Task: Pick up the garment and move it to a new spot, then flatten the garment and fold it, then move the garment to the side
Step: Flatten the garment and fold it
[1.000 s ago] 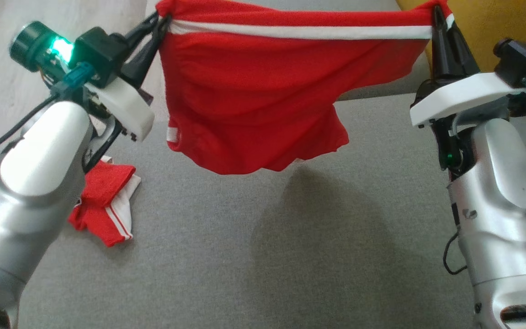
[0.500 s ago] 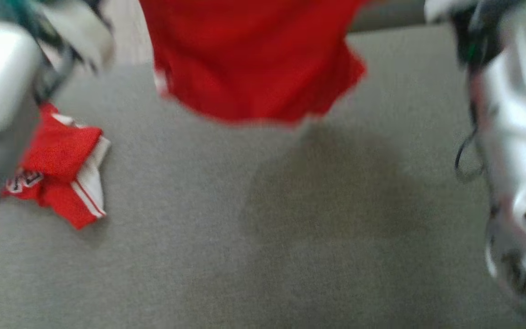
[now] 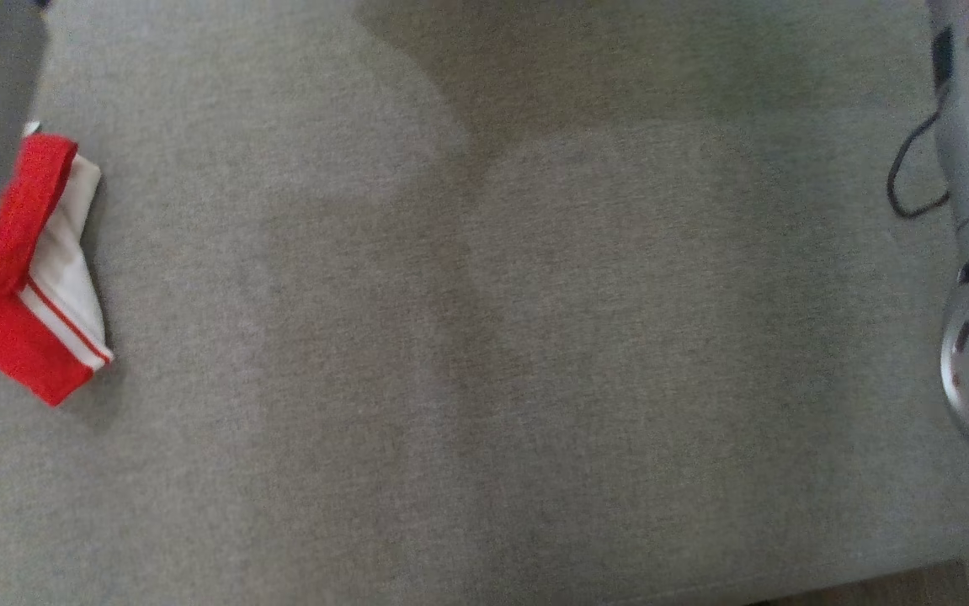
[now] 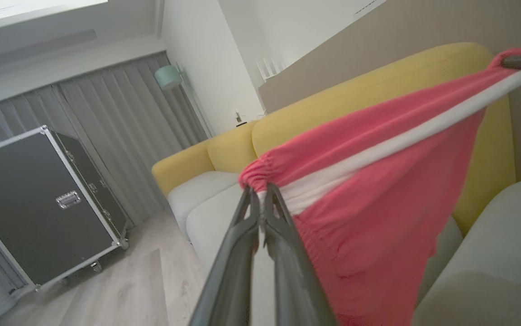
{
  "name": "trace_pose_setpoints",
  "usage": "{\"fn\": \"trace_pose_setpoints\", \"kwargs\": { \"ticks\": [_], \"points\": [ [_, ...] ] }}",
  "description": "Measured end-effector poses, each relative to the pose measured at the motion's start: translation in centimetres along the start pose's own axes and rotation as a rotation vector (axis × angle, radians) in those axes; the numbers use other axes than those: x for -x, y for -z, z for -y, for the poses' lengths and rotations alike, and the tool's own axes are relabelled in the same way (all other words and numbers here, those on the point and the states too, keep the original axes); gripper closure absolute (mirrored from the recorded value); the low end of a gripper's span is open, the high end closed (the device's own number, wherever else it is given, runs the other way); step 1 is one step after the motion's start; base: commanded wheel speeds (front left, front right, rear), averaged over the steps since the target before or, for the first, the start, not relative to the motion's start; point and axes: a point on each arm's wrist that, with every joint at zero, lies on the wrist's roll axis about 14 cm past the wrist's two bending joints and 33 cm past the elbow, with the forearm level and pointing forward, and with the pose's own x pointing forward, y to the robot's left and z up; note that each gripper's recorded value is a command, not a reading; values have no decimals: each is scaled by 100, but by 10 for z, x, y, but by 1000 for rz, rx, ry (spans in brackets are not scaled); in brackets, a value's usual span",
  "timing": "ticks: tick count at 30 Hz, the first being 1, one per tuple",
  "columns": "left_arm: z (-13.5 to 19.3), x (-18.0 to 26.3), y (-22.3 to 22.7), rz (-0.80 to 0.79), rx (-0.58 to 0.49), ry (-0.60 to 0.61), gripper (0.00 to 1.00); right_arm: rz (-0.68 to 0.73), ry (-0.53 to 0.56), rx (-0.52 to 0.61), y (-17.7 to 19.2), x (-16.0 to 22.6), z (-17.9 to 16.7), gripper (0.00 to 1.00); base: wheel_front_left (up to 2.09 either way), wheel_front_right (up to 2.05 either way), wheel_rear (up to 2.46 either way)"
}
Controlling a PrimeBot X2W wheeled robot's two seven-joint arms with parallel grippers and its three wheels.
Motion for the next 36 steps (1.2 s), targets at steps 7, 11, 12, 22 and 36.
{"fn": "trace_pose_setpoints", "kwargs": {
  "ticks": [7, 11, 12, 22, 36],
  "points": [
    [54, 44, 76, -152, 123, 61, 100, -302, -15, 47, 120, 45, -3, 100, 0, 0, 0],
    [92, 88, 107, -260, 173, 116, 100, -470, -19, 84, 154, 82, 4, 100, 0, 0, 0],
    [100, 98, 109, -275, 187, 131, 100, -504, -24, 102, 157, 89, 5, 100, 0, 0, 0],
    [173, 182, 96, -358, 192, 289, 100, -867, -91, 292, 188, 188, 15, 100, 0, 0, 0],
    [219, 241, 65, -354, 211, 340, 100, -1010, -92, 304, 177, 269, 31, 100, 0, 0, 0]
  ]
}}
